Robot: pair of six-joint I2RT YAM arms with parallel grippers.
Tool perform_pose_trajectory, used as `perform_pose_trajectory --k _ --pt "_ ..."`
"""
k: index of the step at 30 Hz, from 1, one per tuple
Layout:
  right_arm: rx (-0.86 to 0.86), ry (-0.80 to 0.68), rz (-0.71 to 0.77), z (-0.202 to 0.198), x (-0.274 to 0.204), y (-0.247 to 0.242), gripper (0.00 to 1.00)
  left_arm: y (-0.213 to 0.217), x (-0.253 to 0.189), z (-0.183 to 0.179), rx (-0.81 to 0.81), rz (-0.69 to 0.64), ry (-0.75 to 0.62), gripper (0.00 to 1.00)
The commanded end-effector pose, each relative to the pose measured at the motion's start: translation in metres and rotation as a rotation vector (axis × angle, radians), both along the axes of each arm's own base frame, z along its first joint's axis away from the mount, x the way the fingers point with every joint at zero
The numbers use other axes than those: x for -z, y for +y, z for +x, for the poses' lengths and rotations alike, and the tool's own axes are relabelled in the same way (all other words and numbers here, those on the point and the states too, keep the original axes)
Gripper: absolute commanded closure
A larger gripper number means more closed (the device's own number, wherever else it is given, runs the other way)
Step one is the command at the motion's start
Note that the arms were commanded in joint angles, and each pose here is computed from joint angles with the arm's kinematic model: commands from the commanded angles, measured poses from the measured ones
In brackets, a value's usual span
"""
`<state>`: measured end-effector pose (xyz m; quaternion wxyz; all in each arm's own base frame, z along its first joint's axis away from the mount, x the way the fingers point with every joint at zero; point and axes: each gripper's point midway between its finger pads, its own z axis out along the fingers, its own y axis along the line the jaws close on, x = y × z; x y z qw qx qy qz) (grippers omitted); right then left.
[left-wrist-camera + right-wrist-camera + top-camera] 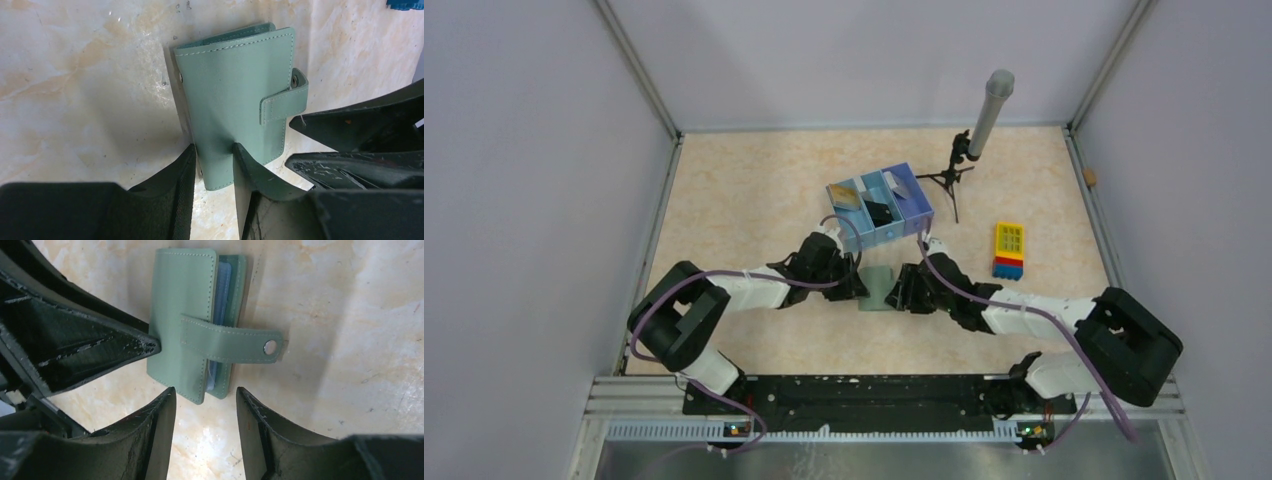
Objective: Put the credit cards into the card holder
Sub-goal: Close the card holder at the center of the board.
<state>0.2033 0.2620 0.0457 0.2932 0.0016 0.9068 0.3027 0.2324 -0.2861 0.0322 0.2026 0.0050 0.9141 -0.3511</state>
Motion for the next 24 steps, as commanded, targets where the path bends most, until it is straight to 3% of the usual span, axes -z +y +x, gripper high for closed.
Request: perform_pose_trajectory --k 1,8,15,18,21,24 --pt "0.018 -0.051 0.004 0.019 -0.013 0.015 0.54 -0.01 -0.01 0.012 0.007 -0.033 -0.047 0.66" --pt "-0.001 -0.033 -0.03 0.023 0.0 0.021 0.56 -0.012 -0.009 0.012 0.014 -0.039 -0.047 0.66" --pt "0.048 0.021 -0.141 0.022 0.025 0.006 0.82 -0.013 -0.008 0.013 0.009 -0.044 -0.047 0.66" --pt "0.084 0.038 -0.196 0.021 0.036 -0.007 0.93 -0.008 -0.013 0.014 -0.013 -0.043 -0.064 0.61" --pt "0.105 0.056 -0.231 0.018 0.046 -0.015 1.0 -0.003 -0.018 0.013 -0.042 -0.047 -0.081 0.54" --pt "0.106 0.075 -0.247 0.015 0.055 -0.018 1.0 0.0 -0.017 0.01 -0.064 -0.061 -0.072 0.49"
